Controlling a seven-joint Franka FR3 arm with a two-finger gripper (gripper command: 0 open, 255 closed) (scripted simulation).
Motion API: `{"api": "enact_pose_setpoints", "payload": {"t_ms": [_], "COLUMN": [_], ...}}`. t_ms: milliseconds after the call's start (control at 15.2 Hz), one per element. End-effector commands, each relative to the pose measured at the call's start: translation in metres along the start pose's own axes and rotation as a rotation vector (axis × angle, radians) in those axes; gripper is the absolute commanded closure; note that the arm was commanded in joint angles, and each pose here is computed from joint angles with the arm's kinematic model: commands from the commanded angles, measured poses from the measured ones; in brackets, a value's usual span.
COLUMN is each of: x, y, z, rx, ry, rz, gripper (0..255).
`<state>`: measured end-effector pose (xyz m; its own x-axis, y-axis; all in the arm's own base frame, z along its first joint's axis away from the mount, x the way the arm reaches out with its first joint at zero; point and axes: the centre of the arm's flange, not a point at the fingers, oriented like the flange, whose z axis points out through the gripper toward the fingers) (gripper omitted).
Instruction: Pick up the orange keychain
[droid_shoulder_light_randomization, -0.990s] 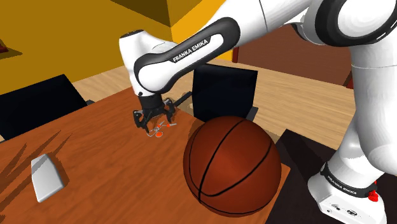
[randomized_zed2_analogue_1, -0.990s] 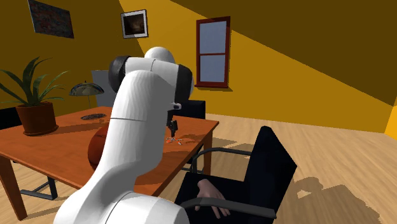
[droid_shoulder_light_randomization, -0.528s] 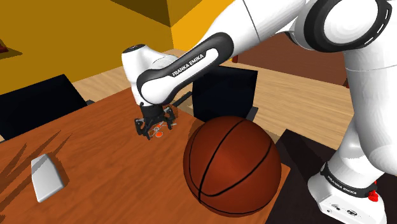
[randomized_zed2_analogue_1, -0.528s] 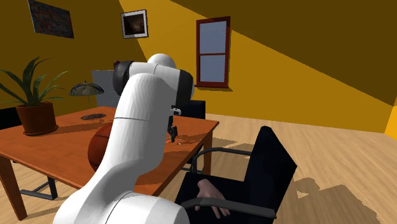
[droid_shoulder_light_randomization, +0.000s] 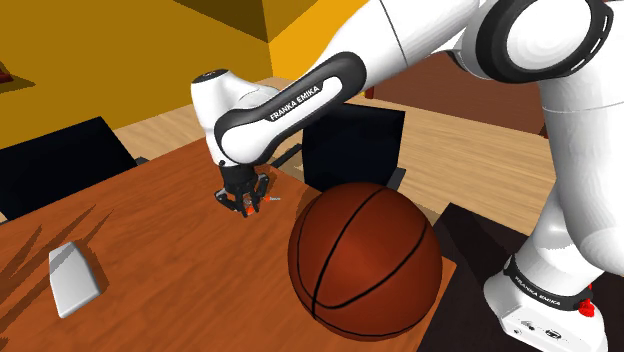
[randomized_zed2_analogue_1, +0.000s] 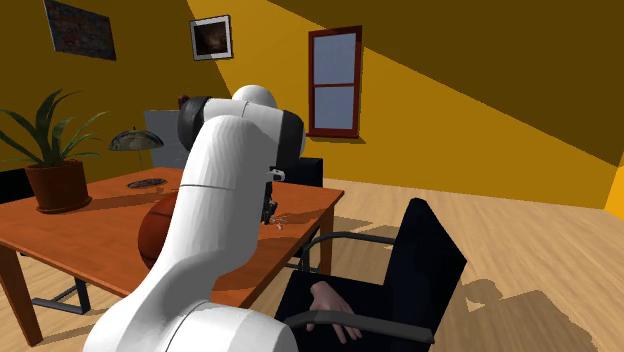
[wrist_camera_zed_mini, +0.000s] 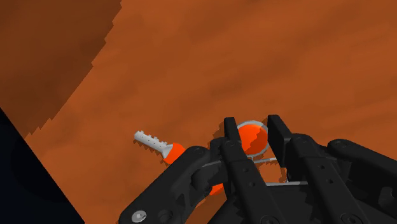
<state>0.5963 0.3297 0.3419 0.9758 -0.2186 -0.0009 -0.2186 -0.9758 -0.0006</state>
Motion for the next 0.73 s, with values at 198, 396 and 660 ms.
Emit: {"api": "enact_pose_setpoints", "payload": {"t_ms": [198, 396, 660], "x": [-0.001, -0.001, -0.001], "y": [0.001, 0.001, 0.001], "z": [0.008, -0.008, -0.029], "rx": [-0.005, -0.005, -0.005], "ry": [-0.008, -0.008, -0.008], "rz": [-0.001, -0.001, -0.001], "gripper": [255, 255, 255]}}
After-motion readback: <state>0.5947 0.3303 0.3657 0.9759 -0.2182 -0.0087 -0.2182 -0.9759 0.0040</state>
